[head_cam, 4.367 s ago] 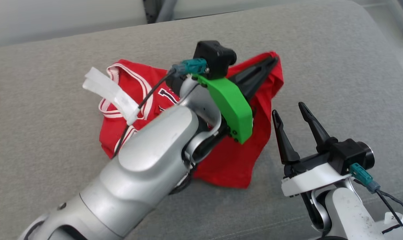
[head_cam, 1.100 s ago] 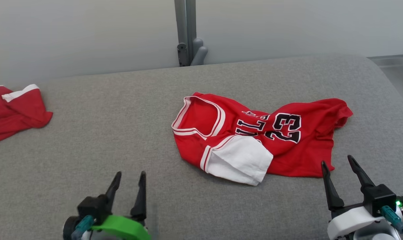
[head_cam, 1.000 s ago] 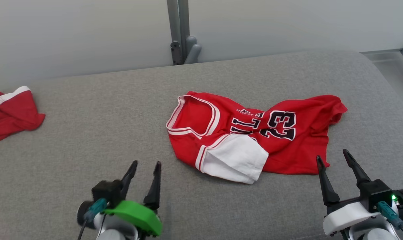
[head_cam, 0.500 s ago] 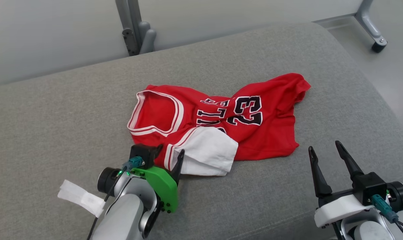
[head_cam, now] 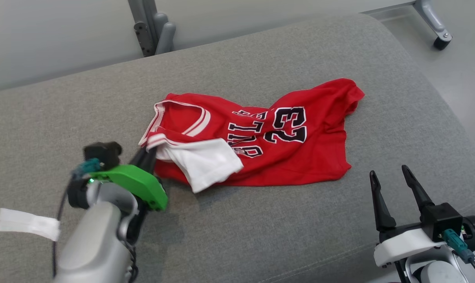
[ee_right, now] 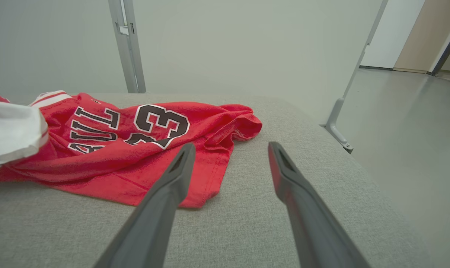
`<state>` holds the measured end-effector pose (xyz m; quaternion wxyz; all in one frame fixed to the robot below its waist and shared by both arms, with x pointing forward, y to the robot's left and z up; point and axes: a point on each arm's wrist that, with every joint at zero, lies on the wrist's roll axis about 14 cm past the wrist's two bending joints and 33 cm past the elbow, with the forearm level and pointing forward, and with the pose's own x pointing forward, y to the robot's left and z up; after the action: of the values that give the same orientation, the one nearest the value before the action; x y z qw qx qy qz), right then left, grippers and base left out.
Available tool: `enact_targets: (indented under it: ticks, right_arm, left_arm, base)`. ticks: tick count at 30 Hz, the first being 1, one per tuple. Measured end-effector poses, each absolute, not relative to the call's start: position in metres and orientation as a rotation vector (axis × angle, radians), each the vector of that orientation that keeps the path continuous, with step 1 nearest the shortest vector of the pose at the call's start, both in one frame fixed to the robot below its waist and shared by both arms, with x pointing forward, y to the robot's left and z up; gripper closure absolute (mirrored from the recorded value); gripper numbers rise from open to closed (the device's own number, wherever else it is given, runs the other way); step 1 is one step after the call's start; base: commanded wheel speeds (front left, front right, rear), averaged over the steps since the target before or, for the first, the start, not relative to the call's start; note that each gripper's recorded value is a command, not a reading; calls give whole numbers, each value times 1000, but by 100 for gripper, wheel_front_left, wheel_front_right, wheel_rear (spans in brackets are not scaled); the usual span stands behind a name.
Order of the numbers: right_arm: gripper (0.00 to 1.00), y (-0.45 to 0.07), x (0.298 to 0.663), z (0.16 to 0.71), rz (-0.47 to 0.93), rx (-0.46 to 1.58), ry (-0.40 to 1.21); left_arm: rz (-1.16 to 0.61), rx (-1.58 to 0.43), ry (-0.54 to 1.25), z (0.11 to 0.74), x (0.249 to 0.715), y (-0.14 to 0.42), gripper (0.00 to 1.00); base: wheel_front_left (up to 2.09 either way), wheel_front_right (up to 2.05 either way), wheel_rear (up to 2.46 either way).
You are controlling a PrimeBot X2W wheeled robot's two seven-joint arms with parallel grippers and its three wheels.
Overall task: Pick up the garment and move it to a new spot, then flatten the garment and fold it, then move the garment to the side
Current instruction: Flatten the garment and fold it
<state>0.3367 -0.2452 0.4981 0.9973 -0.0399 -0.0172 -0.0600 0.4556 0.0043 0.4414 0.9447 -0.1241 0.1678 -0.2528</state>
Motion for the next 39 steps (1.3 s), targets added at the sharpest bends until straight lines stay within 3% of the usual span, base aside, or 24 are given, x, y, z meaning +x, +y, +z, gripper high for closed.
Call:
enact_targets:
  ticks: [5,11,16,22,27,33,39]
  right_arm:
    - [0,-232,342,497,-79,-73,-37]
    - [0,-216,351,503,-26,-66,-60]
    - [0,-210,354,508,-7,-62,-76]
    - [0,-206,356,510,1,-56,-82]
    - [0,-208,359,515,-8,-48,-96]
    - [0,-212,359,517,-26,-30,-99]
    - [0,-232,349,512,-95,2,-79]
  left_arm:
    - [-404,-325,123,522,499,69,100]
    - [-371,-281,-75,629,513,124,100]
    - [-426,-247,-178,707,506,129,100]
    - [-561,-191,-198,752,501,82,100]
    - [-714,-194,-115,739,501,7,100]
    - [-869,-182,150,649,497,-81,100]
    - [-1050,-123,340,563,464,-165,100]
  base:
    - [0,0,0]
    - [0,0,0]
    - [0,0,0]
    - [0,0,0]
    - [0,0,0]
    - [0,0,0]
    - [0,0,0]
